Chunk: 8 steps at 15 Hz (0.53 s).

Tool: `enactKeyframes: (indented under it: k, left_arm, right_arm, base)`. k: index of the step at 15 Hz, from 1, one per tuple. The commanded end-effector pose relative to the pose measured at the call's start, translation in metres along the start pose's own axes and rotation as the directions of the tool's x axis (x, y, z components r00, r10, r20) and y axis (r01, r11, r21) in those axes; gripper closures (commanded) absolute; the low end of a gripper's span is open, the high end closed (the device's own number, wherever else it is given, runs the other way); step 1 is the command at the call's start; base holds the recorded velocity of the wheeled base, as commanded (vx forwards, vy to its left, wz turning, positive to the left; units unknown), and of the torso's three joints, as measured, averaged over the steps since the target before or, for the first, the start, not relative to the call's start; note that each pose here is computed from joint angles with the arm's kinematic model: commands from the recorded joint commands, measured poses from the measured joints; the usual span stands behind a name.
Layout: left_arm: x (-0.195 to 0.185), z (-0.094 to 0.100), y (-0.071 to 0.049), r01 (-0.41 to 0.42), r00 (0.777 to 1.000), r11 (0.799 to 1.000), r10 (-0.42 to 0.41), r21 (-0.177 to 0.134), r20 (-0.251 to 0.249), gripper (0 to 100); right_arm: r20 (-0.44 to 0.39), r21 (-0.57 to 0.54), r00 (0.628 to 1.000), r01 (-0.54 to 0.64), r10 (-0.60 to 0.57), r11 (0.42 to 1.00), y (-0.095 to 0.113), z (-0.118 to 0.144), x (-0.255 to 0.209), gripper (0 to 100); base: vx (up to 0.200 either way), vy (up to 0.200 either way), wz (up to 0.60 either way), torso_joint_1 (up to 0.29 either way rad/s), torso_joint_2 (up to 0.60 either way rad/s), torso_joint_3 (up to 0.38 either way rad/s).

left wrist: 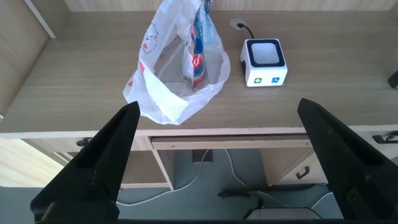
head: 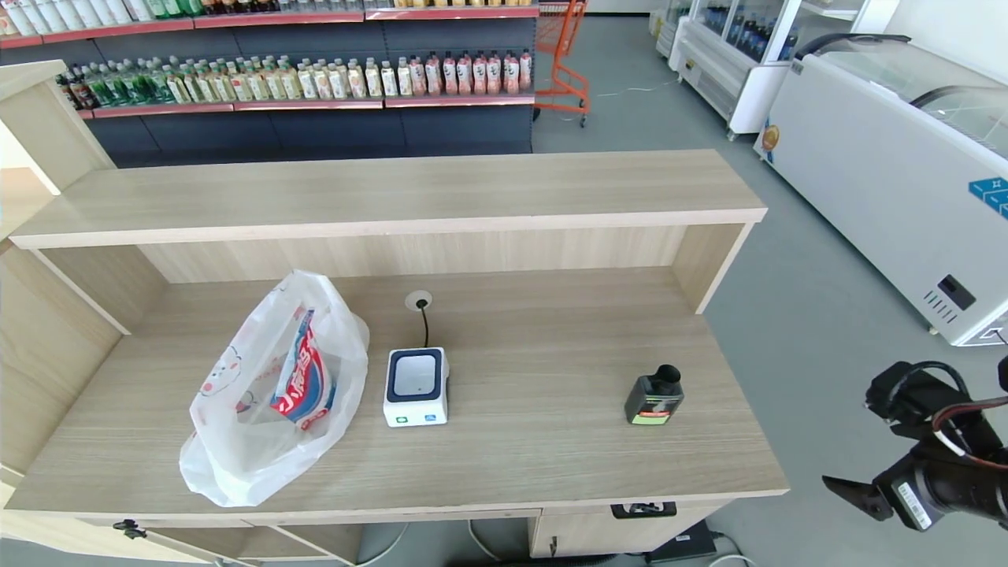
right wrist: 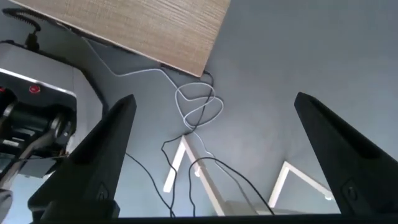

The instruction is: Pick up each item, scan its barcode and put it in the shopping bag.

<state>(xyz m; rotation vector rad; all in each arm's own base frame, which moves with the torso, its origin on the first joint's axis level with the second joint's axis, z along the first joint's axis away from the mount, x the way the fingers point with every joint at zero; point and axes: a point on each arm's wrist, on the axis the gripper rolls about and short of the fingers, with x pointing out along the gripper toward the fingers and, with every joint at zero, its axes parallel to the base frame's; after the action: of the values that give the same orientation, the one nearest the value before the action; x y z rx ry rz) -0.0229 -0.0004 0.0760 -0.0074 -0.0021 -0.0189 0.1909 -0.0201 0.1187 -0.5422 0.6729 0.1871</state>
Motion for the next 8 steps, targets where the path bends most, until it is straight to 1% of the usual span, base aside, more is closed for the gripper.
enactKeyframes:
  k: [1, 3, 4, 5, 6, 8]
  left_arm:
    - [0.0, 0.0, 0.0, -0.001, 1.0, 1.0, 0.001, 0.0, 0.001, 0]
    - [0.0, 0.0, 0.0, -0.001, 1.0, 1.0, 0.001, 0.0, 0.001, 0]
    - [0.0, 0.0, 0.0, -0.001, 1.0, 1.0, 0.001, 0.0, 0.001, 0]
    - [0.0, 0.0, 0.0, -0.001, 1.0, 1.0, 0.001, 0.0, 0.001, 0]
    - [0.0, 0.0, 0.0, -0.001, 1.0, 1.0, 0.001, 0.0, 0.001, 0]
    - [0.0, 0.0, 0.0, -0.001, 1.0, 1.0, 0.001, 0.0, 0.001, 0]
  right_arm:
    - [-0.036, -0.056, 0.998, -0.053, 0.051, 0.997, -0.001, 0.008, 0.025, 0]
    - [-0.025, -0.113, 0.992, -0.13, 0.128, 0.985, 0.01, 0.026, 0.048, 0]
    - [-0.028, -0.128, 0.989, -0.145, 0.143, 0.981, 0.013, 0.029, 0.054, 0]
    - [-0.039, -0.18, 0.985, -0.175, 0.171, 0.968, 0.017, 0.035, 0.071, 0]
    - [-0.033, -0.205, 0.98, -0.199, 0.196, 0.958, 0.018, 0.038, 0.08, 0]
    - [0.005, -0.23, 0.965, -0.255, 0.263, 0.939, 0.025, 0.043, 0.095, 0]
  base:
    - [0.0, 0.0, 0.0, 0.0, 0.0, 0.0]
    - [0.0, 0.0, 0.0, 0.0, 0.0, 0.0]
    - [0.0, 0.0, 0.0, 0.0, 0.0, 0.0]
    - [0.0, 0.0, 0.0, 0.0, 0.0, 0.0]
    - [0.0, 0.0, 0.0, 0.0, 0.0, 0.0]
    - [0.0, 0.0, 0.0, 0.0, 0.0, 0.0]
